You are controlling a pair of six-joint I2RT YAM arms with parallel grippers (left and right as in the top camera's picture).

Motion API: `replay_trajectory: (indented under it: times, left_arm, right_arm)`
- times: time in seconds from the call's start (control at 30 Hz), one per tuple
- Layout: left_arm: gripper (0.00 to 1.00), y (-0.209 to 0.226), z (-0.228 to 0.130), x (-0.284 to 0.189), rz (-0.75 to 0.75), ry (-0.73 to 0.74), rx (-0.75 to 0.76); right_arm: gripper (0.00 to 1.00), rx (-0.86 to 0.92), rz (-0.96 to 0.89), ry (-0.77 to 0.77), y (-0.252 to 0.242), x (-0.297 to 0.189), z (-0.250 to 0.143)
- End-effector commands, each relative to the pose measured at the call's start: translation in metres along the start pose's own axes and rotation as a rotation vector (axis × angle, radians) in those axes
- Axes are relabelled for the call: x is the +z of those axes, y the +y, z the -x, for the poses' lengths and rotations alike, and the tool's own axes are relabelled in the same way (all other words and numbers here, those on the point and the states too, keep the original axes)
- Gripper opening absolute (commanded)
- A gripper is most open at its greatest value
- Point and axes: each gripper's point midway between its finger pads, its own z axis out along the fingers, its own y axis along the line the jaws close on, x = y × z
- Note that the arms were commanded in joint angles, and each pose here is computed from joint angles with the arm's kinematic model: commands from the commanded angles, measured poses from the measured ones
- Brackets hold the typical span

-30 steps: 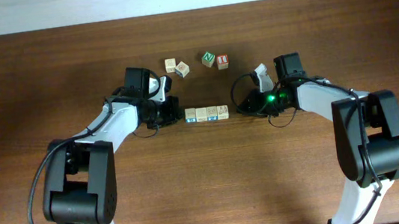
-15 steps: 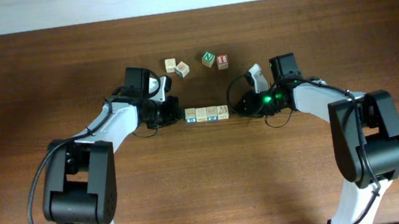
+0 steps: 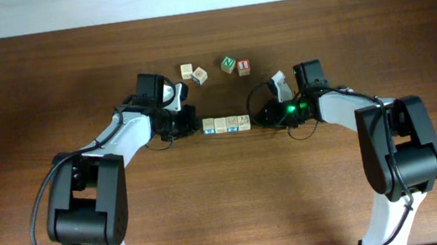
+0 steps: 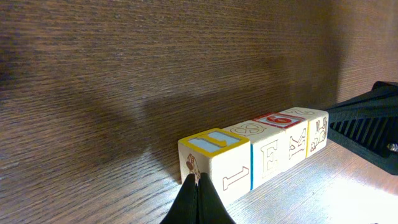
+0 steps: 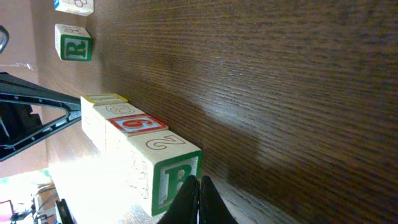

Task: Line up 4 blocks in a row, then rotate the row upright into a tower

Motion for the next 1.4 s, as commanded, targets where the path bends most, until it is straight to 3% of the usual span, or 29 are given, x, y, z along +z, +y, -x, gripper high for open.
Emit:
replay_trajectory:
  times: [0.0,0.6,1.37]
  left_arm:
    - [0.0,-0.004,0.006,-0.001,-0.014,-0.008,0.027]
    - [0.0,-0.004,0.006,-0.001,-0.014,-0.008,0.026]
    - [0.0,-0.004,0.005,0.0,-0.014,-0.008,0.027]
  right_arm:
    - [0.04,0.006,0.034,0.022,0.004,0.005,-0.006]
    - [0.04,0.075,0.047,0.036,0.005,0.007,-0.009]
    - [0.04,0.003,0.103,0.045,0.025,0.01,-0.01]
